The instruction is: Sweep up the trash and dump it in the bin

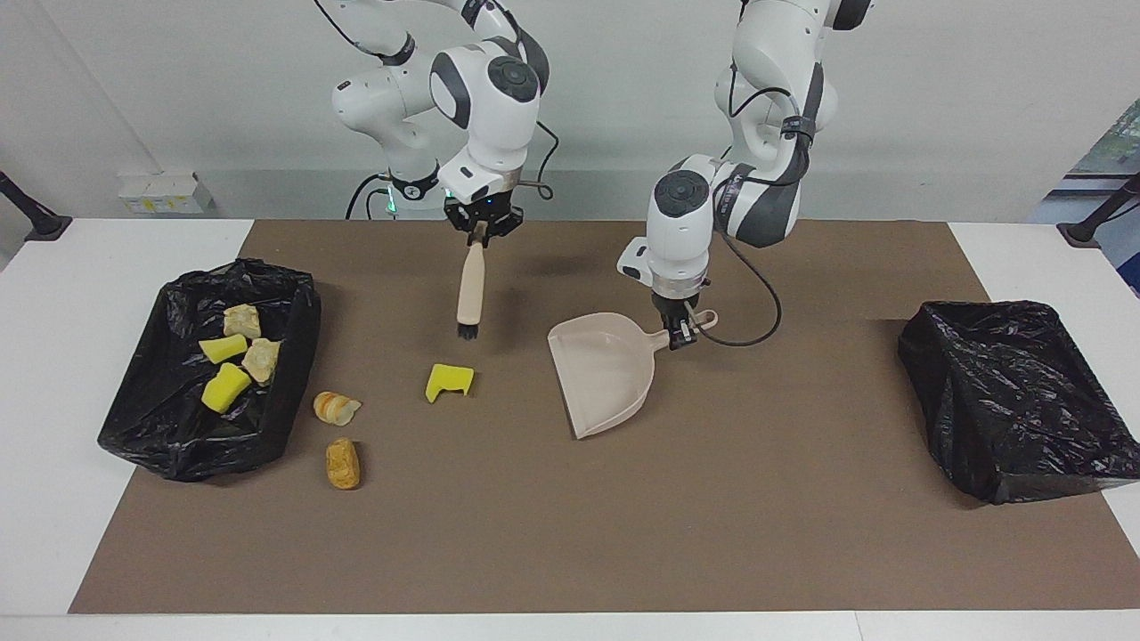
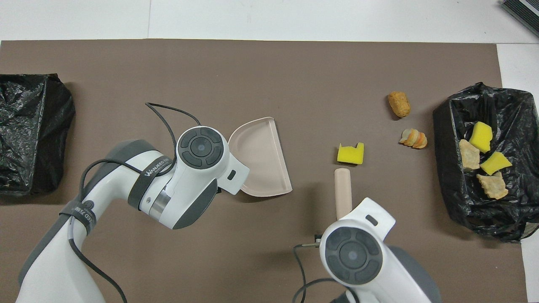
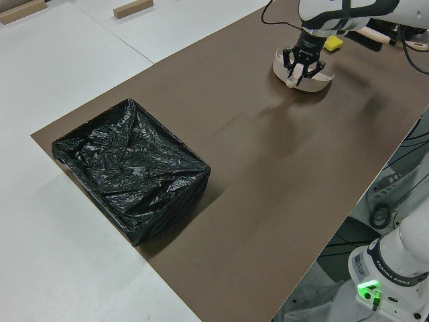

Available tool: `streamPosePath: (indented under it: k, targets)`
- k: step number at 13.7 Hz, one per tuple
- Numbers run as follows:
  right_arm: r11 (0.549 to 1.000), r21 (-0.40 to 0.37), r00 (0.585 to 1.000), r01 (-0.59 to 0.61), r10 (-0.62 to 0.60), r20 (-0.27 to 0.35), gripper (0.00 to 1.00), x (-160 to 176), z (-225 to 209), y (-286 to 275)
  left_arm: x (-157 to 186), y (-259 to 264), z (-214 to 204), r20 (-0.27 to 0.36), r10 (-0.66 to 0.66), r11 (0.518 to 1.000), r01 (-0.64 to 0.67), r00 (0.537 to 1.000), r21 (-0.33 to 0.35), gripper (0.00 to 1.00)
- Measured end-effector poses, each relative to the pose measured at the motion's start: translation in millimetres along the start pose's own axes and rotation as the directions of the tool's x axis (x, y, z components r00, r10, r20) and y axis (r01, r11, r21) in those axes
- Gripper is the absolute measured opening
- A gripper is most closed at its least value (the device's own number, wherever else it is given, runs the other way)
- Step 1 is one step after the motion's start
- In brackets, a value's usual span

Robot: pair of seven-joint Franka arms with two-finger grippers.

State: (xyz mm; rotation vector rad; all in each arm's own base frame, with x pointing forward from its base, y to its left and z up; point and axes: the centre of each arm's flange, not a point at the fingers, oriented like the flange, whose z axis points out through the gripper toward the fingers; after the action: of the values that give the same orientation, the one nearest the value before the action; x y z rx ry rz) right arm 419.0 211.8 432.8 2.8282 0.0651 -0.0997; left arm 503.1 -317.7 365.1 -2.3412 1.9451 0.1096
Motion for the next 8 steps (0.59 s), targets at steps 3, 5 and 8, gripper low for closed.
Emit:
streamPosePath:
  k: [3, 5, 8]
  targets:
    - [0.997, -0.051, 0.999, 0.053, -0.053, -0.001, 0.25, 62.5, 9.4, 55.0, 0.1, 0.9, 1.1, 0.002, -0.03, 1.0, 0.03, 1.0, -0.002, 0.32]
    - [0.99, -0.097, 0.994, 0.105, -0.107, -0.016, 0.25, 98.6, 26.4, 108.7, 1.1, 2.5, 1.3, 0.002, -0.069, 0.998, 0.069, 0.998, -0.003, 0.32]
    - [0.965, -0.175, 0.979, 0.196, -0.202, -0.019, 0.25, 125.6, 58.9, 182.4, 1.6, 3.0, 1.3, 0.002, -0.084, 0.996, 0.084, 0.996, -0.003, 0.32]
